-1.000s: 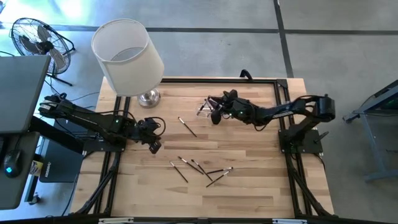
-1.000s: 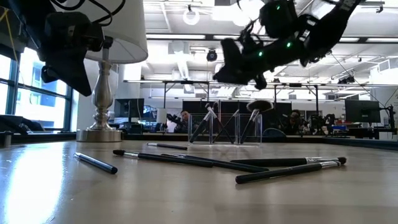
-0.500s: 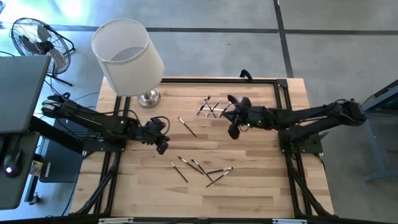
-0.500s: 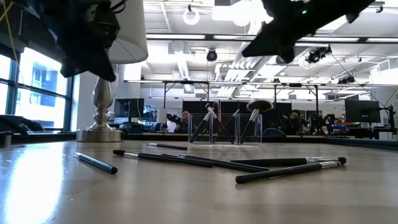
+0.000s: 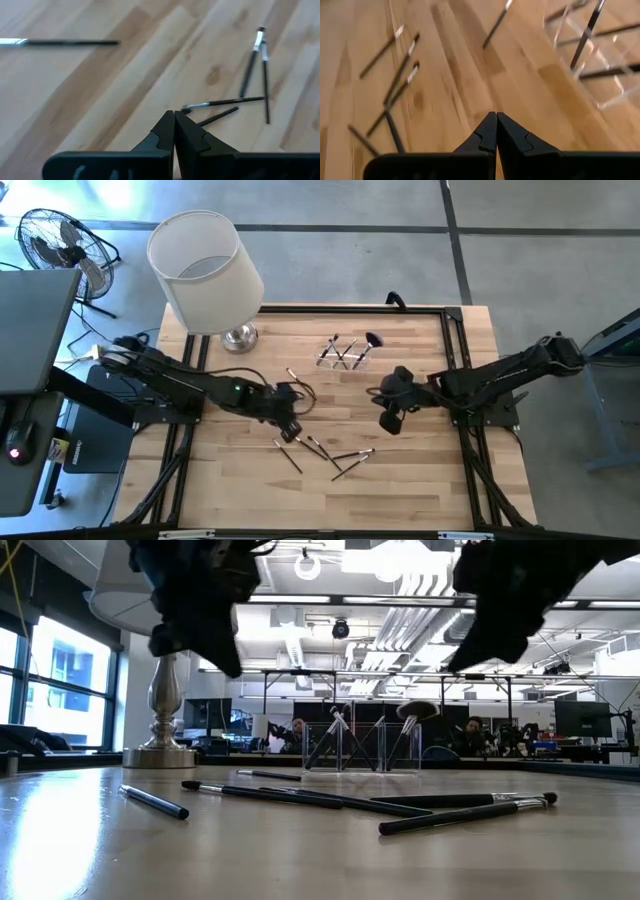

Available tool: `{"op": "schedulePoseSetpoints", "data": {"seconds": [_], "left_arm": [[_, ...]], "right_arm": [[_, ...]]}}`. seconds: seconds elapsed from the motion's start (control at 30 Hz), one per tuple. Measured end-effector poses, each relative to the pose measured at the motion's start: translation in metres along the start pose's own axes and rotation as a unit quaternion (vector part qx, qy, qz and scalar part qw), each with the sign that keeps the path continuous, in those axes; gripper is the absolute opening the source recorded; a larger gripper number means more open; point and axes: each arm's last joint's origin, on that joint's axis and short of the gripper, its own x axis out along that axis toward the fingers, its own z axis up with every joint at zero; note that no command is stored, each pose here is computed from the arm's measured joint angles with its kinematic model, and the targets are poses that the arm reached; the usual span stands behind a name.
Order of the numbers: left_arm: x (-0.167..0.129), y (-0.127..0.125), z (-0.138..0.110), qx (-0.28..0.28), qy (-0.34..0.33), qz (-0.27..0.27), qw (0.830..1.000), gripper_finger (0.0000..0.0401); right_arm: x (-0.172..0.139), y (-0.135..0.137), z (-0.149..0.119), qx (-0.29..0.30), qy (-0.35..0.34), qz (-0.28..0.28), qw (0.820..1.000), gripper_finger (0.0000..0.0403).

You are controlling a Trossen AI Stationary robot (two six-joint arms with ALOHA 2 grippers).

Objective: Put items in baskets/containers
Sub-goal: Put the liner brush into the transparent organizer

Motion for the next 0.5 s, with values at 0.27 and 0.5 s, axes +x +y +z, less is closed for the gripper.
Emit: {"op": "schedulePoseSetpoints", "data": {"seconds": [0.27, 0.5], "left_arm": [[0.031, -0.031, 0.010, 0.181, 0.047, -0.027, 0.982, 0.0000], [0.053, -0.038, 0.007, 0.360, 0.072, -0.042, 0.929, 0.0000]], "right_arm": [[-0.004, 0.009, -0.014, 0.007, 0.045, 0.013, 0.999, 0.0001], [-0.007, 0.015, -0.020, -0.015, 0.045, 0.009, 0.999, 0.0001]]}}
